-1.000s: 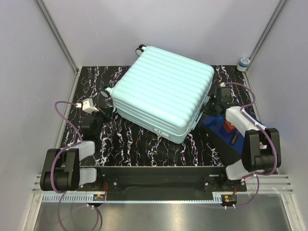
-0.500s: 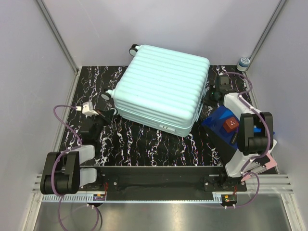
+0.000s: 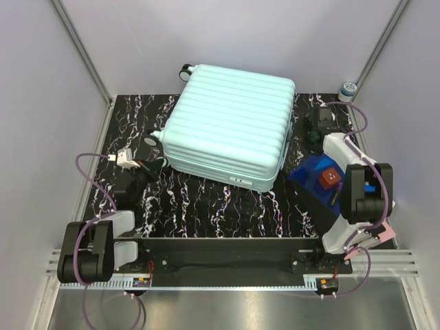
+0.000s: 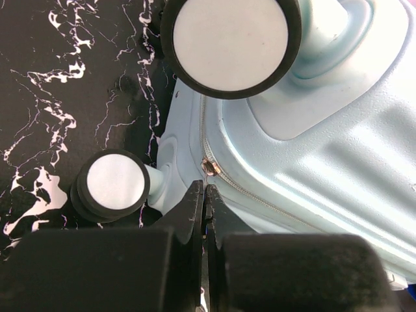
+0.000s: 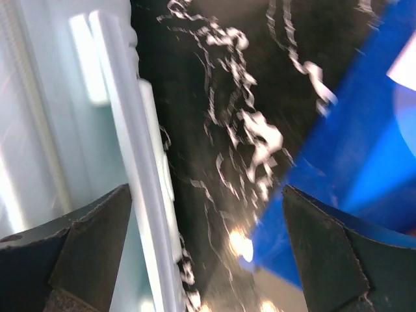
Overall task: Pack the luggage
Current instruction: Zip the luggage at the center of the board.
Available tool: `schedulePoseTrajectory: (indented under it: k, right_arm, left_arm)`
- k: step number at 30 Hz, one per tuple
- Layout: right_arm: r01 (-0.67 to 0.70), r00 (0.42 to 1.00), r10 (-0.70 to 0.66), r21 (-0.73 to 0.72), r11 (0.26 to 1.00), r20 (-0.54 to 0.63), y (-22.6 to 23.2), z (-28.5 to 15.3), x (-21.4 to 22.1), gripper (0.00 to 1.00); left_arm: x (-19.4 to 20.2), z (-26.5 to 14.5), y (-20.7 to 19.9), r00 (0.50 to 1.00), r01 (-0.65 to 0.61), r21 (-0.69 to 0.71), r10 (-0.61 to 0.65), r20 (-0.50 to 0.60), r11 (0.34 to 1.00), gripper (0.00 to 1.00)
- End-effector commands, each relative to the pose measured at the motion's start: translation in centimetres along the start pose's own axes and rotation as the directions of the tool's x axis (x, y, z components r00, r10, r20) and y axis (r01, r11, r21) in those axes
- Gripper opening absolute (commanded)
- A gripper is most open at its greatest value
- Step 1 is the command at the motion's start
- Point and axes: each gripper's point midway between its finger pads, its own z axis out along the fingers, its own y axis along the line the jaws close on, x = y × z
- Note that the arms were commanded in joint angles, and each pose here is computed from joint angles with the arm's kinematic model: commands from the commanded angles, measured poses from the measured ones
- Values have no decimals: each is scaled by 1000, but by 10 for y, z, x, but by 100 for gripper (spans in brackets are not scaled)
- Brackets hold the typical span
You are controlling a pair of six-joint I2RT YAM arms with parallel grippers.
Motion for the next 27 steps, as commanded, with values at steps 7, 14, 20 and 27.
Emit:
schedulePoseTrajectory:
  k: [7,14,20,27]
  right_arm:
    - [5,929,0,-10,1000,371,-3,-187,-70,100]
    - [219,894,-95,-244,945,437,106,-249,-64,97]
    - [499,850,-325,-436,749,414,240,-247,7,96]
    - [725,686,-476,-569,387,550,367,-276,93,99]
  left_arm:
    - [-15,-11,-7,993,-90,40,87,78,995,0]
    - [-9,-21,-16,991,-116,60,111,74,991,0]
    - [-5,-26,-17,991,-115,69,110,71,991,0]
    - [0,-30,-18,993,-110,67,107,55,992,0]
